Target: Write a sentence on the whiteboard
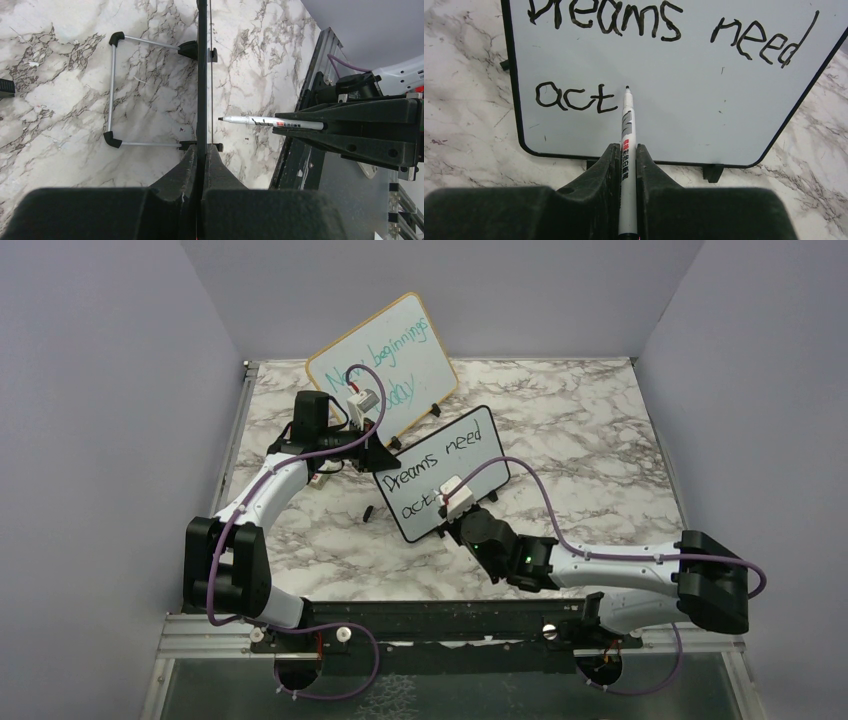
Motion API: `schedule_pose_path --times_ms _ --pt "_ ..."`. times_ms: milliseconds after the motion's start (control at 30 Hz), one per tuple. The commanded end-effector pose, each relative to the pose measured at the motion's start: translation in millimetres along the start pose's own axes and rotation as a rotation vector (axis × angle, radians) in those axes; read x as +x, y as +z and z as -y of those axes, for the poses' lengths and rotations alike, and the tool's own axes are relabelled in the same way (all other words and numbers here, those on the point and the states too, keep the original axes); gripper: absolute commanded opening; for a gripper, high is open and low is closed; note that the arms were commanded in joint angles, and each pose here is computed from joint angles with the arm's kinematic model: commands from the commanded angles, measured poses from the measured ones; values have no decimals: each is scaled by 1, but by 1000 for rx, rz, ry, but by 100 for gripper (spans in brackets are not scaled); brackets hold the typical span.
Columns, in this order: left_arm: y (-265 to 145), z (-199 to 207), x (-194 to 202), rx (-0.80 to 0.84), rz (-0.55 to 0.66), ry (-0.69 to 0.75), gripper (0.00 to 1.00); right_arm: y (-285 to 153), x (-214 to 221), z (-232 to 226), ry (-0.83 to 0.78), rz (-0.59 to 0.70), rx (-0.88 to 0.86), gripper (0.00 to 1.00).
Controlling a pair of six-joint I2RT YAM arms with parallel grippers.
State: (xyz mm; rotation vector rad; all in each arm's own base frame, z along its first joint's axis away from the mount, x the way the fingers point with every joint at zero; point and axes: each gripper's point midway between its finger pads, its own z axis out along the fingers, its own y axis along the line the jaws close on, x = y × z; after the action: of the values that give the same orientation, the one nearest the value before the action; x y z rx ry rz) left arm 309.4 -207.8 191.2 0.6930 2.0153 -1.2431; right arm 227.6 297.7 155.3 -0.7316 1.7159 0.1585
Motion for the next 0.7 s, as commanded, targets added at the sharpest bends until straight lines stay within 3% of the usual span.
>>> schedule_pose_path --times_ms 0,667 --pt "1 -2 12 -3 -41 -39 0 6 -11 -3 21 38 -12 0" --pt "2 -3 13 1 -43 -42 0 10 0 1 48 9 6 0"
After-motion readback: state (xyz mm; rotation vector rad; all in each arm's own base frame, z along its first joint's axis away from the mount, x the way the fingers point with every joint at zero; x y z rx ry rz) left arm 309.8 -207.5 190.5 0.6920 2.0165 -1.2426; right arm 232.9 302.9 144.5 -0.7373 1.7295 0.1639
